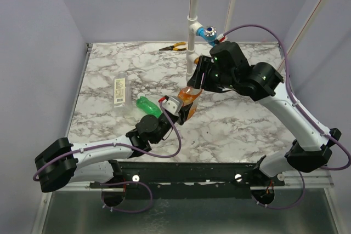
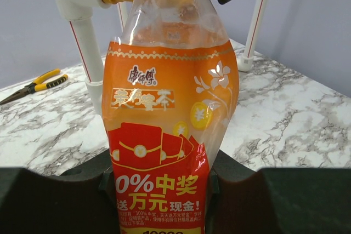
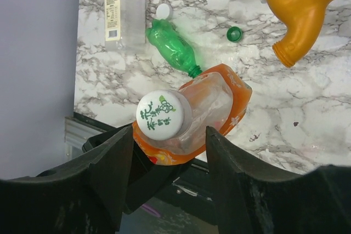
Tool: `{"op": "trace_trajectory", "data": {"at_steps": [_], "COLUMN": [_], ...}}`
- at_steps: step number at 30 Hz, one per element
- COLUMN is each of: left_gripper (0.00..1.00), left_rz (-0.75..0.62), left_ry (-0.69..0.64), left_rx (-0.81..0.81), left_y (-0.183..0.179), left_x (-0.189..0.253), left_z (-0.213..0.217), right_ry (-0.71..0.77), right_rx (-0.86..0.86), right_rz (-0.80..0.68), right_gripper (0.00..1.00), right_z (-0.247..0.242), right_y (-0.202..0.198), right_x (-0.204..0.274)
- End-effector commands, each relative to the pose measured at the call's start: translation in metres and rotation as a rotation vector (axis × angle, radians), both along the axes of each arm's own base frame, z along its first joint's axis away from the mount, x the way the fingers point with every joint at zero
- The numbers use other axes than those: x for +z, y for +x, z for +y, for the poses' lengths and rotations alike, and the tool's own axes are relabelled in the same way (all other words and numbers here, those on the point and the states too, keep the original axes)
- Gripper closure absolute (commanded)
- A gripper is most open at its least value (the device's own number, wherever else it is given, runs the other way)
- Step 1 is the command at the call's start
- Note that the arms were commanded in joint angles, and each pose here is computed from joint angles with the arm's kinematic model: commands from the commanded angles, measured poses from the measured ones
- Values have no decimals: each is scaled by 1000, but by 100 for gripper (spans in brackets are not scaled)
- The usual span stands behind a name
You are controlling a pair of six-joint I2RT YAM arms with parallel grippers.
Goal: Screw on the bottle caps
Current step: Screw the bottle cap onto the plastic bottle.
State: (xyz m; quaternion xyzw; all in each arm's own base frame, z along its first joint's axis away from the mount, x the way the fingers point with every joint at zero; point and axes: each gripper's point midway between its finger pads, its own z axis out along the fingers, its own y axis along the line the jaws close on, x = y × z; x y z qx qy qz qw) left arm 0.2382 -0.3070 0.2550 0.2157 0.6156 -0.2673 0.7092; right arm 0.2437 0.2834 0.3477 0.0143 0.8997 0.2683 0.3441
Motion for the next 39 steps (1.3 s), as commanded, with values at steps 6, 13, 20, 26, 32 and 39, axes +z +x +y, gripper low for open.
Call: {"op": "trace_trajectory", "data": {"at_steps": [6,13,20,26,32,39], "left_gripper": [100,100,100,100,100,100], "left_rz": [-8,-34,-23,-16,-10,-4], "left_ry": [-58,-67,-77,-85,-84,-76], "left_rx": [-64,-155,-256,-324,-337,-343], "left_y": [-14,-34,-53,-63,-65,-66], "left_x": [6,7,9,11,10,8], "left_z": [1,5,3,-4,-5,-7], "right_ry": [34,28,-2,-36,-76,-82], "right_rx": [69,214,399,468,467,474], "right_rz": [-81,-216,-207,-203,-192,-185], "right_gripper": [28,27,29,35,37,47], "right_z": [-10,-16,-8,-5,-8,-9], "right_y": [-16,-29,-49,-54,-51,-52], "right_x": [21,47,47,44,38,37]}}
